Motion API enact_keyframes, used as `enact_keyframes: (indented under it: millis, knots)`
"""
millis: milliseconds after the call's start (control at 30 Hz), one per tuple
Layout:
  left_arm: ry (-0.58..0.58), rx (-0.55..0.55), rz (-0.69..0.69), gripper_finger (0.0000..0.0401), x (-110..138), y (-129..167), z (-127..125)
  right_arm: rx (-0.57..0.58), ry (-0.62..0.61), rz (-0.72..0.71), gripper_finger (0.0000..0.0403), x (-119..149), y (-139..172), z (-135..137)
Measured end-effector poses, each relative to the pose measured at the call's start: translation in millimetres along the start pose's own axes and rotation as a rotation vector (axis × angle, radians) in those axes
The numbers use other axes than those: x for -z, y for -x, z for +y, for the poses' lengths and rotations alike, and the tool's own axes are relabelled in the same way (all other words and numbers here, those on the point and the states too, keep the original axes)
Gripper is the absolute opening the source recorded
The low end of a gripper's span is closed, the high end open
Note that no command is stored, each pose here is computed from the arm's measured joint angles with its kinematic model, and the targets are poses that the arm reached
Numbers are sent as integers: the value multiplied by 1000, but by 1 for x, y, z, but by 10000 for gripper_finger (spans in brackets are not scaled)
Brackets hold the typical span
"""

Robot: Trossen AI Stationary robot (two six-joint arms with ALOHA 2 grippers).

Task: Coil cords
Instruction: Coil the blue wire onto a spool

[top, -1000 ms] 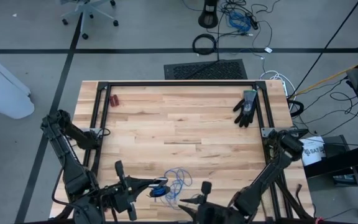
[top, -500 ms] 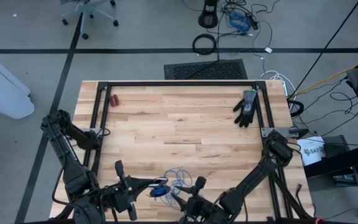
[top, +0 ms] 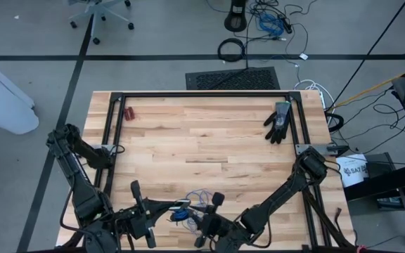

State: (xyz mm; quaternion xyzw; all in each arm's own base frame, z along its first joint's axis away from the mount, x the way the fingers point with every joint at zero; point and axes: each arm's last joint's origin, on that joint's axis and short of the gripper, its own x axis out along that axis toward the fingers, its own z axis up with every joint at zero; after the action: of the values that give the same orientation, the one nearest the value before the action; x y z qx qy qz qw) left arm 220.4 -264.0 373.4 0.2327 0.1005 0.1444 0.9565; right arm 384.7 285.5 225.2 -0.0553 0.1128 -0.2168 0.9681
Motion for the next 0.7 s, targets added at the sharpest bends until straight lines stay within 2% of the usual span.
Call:
enact_keyframes:
  millis: [100,200,367,600,700]
  knots:
    - [0,0,0,6,0,0,0,30,3,-14,10,0,5,1]
    - [-1,0,0,6,0,0,0,78,-2,-34,6,0,13,3]
    - [-12,1,5,6,1,0,0,88,-24,-64,1,-8,35,7]
    - [-20,38,6,6,2,0,-1,160,-90,-126,0,-34,73,-1]
    - [-23,41,6,6,2,0,-1,158,-114,-140,0,-50,86,-9]
